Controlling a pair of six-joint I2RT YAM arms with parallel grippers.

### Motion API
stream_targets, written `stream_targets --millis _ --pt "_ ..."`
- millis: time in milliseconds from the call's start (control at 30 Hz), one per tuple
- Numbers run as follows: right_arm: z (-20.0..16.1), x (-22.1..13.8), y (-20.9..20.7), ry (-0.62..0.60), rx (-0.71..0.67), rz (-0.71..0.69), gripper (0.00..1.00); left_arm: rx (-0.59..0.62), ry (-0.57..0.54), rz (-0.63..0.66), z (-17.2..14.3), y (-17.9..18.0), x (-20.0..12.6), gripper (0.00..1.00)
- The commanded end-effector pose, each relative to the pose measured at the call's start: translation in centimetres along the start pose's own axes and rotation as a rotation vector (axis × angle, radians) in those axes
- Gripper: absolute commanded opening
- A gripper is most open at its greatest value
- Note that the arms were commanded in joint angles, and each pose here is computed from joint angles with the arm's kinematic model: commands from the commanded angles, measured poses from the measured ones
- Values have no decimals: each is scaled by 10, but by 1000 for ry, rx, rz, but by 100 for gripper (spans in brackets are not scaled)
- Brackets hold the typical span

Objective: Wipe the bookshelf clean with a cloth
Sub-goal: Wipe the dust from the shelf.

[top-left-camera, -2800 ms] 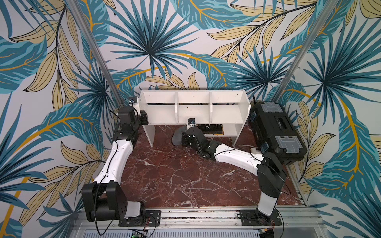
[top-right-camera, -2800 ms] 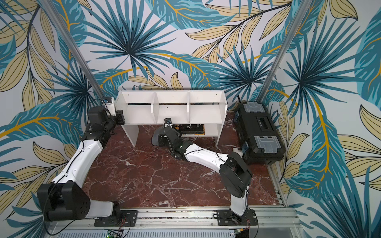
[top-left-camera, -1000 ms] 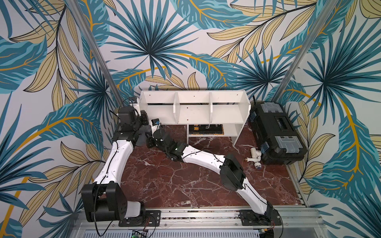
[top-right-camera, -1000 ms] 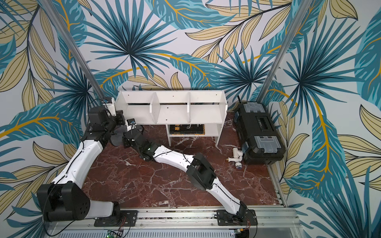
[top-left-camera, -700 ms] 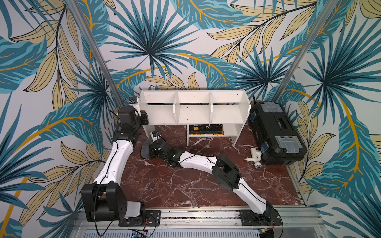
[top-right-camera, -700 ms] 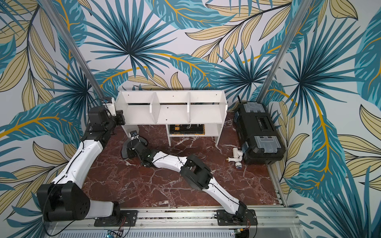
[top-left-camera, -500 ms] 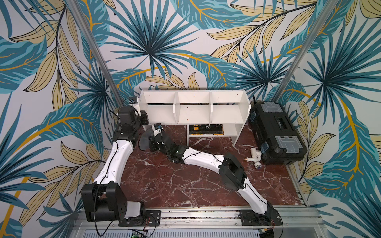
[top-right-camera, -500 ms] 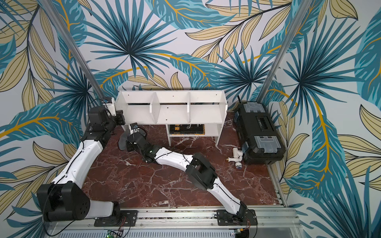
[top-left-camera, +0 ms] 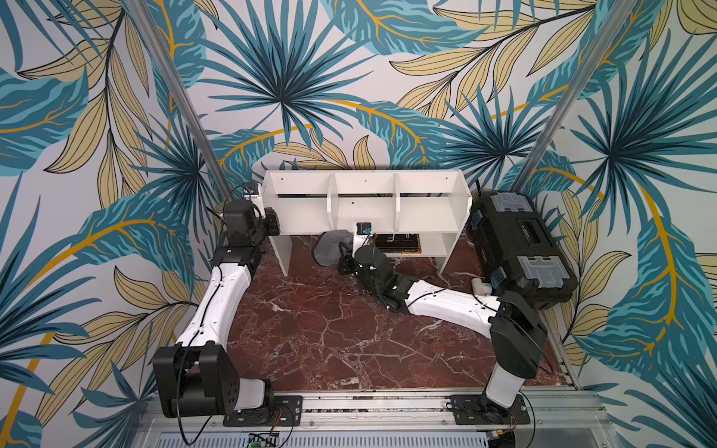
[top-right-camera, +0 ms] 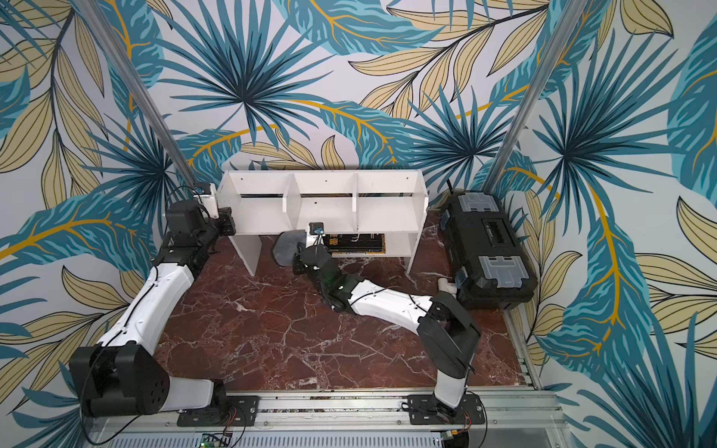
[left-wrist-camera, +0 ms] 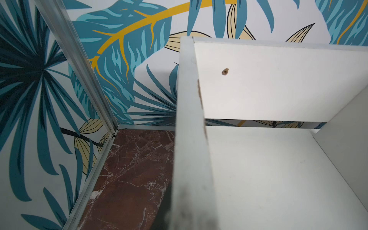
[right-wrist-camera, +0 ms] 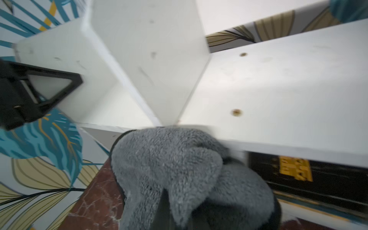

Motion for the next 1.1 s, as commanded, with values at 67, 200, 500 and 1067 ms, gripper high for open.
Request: stream_targets --millis 67,200,500,1067 --pt "24 -43 -45 -53 43 -76 0 -128 235 -160 -56 -34 -1 0" --pt "36 -88 -60 -17 -20 -87 0 -128 237 -150 -57 -33 -1 0" --pt "158 -160 -128 10 -97 -413 0 -151 236 -164 -58 -35 2 0" --pt "184 -71 -173 218 16 -485 69 -139 209 -142 -52 -34 -5 25"
Point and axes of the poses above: each gripper's point midway between its finger pads, its own x axis out along the fingers, its own y axis along the line the jaws close on, z = x × y, the point moved 4 cm from there along -x, back along the fingers, and after that the axes turned 6 degrees about x, right-handed, at the moved point
